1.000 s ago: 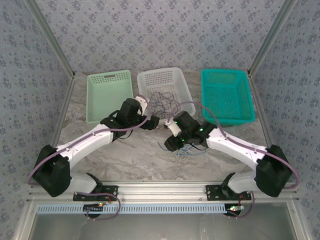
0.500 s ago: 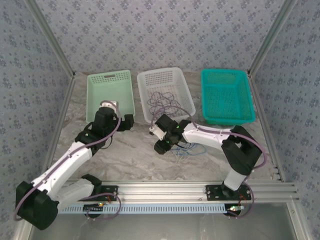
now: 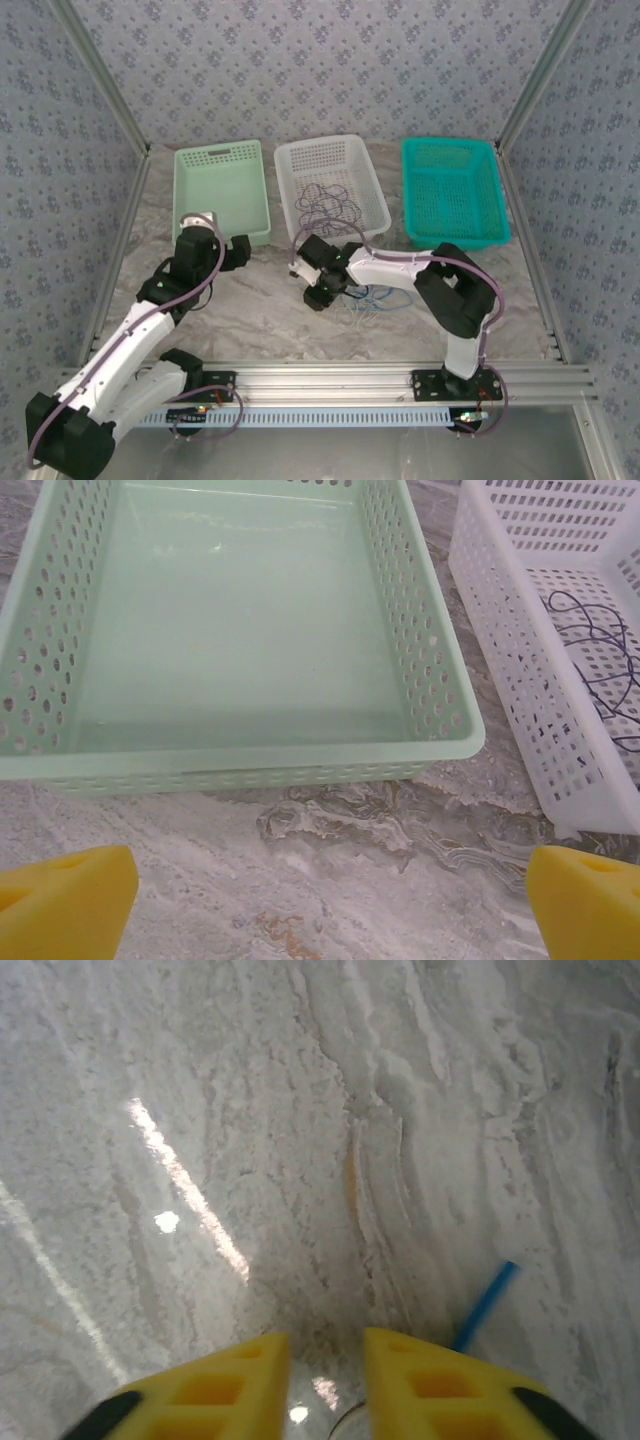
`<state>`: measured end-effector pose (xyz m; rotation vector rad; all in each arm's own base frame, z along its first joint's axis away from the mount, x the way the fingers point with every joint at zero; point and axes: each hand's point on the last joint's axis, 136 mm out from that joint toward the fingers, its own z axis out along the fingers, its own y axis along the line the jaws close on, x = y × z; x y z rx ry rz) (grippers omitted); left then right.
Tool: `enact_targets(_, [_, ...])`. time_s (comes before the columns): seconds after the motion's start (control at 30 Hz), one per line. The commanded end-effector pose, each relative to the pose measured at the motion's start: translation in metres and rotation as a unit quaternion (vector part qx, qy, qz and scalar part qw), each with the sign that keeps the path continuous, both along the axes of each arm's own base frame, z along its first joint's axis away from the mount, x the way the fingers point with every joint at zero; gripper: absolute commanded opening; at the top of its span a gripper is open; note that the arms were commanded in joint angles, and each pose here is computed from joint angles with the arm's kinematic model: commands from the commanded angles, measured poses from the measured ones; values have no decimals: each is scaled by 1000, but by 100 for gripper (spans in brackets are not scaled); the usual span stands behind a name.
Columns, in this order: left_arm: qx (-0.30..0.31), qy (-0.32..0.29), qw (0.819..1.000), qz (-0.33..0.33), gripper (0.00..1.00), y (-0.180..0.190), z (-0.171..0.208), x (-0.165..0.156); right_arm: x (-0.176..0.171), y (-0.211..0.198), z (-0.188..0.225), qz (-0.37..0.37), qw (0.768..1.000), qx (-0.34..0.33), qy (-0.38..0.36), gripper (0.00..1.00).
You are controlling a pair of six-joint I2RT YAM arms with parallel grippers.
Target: Untangle the cables
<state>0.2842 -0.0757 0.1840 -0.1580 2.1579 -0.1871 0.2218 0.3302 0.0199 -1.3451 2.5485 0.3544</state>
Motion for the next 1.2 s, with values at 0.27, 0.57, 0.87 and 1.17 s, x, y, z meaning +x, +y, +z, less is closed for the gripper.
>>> enact_targets(0.27, [-3, -9, 1000, 16, 100, 7, 5, -1, 8, 2, 25, -24, 999, 24, -23, 0])
enact_targets(0.57, [-14, -7, 1000, 8, 99, 2, 2, -1, 17, 0, 108, -50, 987, 148, -38, 0])
enact_targets(0.87, [-21, -6, 1000, 6, 99, 0, 0, 0, 13, -5, 62, -66, 995, 71, -7, 33])
enact_targets(1.17, [-20, -5, 1000, -1, 99, -2, -2, 1, 12, -1, 21, -73, 997, 18, -6, 39])
